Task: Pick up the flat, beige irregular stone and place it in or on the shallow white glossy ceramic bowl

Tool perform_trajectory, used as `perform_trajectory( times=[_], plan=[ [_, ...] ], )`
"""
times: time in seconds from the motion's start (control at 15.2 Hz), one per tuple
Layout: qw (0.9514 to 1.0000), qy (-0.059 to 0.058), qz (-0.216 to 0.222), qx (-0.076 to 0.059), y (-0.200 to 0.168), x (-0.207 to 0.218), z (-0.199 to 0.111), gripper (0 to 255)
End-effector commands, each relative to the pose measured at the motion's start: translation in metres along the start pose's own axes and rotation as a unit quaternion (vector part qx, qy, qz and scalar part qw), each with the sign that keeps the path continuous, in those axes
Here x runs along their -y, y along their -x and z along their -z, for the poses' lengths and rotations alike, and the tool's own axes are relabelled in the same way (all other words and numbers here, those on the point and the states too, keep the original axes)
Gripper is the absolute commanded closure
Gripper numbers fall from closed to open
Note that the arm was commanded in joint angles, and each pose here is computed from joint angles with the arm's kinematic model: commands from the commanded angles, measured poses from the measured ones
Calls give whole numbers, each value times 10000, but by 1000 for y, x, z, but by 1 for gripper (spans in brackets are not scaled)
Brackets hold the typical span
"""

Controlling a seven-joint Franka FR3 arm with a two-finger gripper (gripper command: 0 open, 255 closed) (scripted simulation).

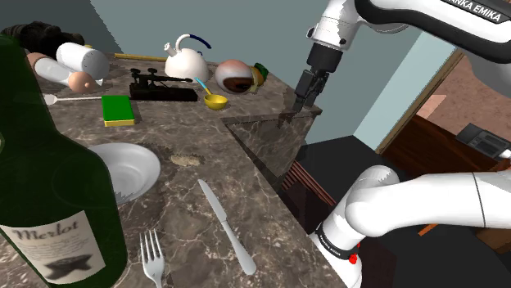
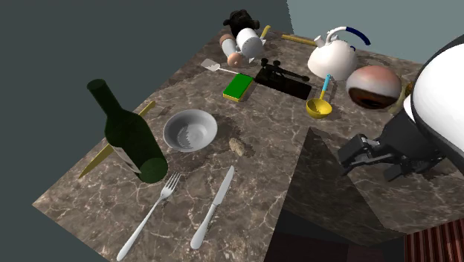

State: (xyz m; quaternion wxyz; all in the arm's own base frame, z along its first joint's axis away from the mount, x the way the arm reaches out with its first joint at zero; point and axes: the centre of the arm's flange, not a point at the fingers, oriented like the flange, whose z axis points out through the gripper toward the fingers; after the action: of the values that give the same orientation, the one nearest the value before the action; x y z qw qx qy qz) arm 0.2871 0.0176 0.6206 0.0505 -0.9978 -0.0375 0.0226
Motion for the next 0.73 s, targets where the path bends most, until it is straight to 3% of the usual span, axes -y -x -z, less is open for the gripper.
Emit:
perform_trajectory(
  times=[0.0,0.66],
  plan=[
    [10000,0,0,0,0,0,0,0],
    [9985,235,415,286,-84,104,-50,0]
  ],
)
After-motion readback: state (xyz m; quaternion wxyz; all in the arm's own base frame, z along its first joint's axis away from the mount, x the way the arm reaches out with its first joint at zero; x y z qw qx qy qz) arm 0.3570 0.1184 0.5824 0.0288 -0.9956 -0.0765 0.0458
